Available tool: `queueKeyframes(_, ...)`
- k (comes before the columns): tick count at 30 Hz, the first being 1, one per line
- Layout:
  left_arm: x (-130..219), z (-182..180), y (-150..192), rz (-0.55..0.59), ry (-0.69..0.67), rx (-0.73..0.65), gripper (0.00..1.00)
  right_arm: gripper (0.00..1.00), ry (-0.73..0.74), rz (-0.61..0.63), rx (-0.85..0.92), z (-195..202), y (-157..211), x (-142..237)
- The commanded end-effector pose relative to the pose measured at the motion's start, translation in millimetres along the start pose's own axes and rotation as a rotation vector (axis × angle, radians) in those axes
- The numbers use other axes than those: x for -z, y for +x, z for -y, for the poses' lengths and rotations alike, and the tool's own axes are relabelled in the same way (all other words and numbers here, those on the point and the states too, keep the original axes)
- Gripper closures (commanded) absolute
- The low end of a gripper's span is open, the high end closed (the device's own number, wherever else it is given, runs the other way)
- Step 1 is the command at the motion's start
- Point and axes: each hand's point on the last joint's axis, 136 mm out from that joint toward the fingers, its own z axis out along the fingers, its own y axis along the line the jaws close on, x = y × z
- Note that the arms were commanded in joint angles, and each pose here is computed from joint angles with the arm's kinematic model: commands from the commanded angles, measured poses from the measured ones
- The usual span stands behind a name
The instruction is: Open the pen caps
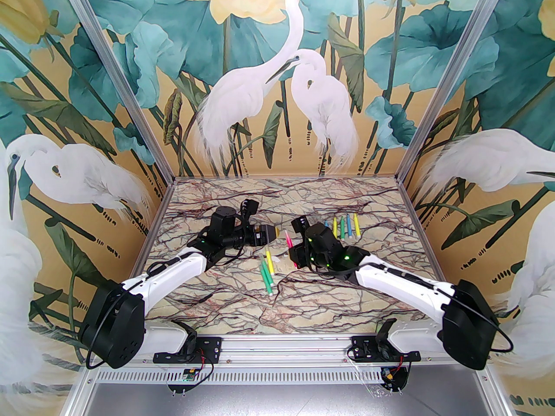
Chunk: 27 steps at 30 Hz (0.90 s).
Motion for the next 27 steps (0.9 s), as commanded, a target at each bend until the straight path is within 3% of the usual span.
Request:
queueKeyframes(1,-7,14,-1,-0.022,0.055,-0.01,0.35,1.0,-0.04,0.023,0.043,-9,-7,5)
queueKeyframes(13,-19,30,6,-0.079,0.113,-0.042,0.45,1.0,-0.067,0.016,0.075,-20,-9,6)
queueKeyframes(27,-24,36,11,-0.118,0.138,-0.038,0.74,1.0,-0.061,0.025,0.08,-20,-11,6)
